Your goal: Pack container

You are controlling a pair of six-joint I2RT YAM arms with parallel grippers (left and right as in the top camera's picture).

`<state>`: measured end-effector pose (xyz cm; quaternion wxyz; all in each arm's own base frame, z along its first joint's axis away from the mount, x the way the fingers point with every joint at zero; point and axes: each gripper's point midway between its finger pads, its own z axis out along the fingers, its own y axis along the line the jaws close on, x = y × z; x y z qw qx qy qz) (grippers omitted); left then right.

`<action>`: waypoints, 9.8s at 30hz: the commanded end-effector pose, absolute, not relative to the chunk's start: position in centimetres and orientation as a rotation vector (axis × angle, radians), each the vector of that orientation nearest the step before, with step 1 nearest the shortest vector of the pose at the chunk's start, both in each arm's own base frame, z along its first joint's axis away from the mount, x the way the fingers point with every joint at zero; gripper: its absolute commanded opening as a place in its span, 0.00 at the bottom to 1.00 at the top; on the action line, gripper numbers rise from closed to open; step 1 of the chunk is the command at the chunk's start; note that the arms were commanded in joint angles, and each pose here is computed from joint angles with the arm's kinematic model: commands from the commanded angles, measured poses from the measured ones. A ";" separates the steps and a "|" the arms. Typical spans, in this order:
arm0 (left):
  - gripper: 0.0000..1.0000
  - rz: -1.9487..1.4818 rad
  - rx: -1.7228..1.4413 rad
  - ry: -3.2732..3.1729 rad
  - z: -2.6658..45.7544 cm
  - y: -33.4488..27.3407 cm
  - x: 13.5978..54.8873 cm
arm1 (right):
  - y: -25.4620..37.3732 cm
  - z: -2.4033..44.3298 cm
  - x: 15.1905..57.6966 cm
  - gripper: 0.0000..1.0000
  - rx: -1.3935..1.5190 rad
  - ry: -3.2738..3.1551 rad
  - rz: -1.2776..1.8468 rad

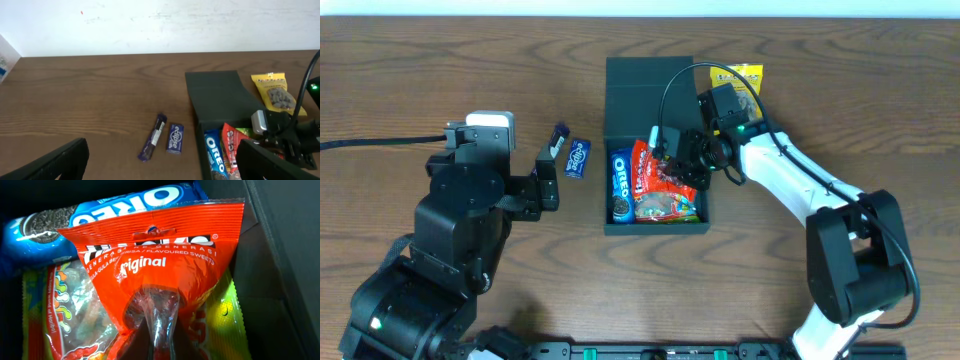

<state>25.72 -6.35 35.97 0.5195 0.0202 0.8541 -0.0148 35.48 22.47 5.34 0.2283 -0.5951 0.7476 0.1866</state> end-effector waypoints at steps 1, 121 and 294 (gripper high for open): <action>0.95 -0.017 0.049 2.030 36.7 -5.9 25.5 | 21.4 3.1 36.3 0.02 -1.679 2.111 0.394; 0.95 0.042 0.086 2.151 33.8 -6.2 26.1 | 5.4 0.6 53.3 0.78 -0.050 2.359 0.090; 0.95 0.039 0.090 2.138 34.1 -6.3 26.3 | 24.1 8.7 30.7 0.01 -1.940 1.801 0.522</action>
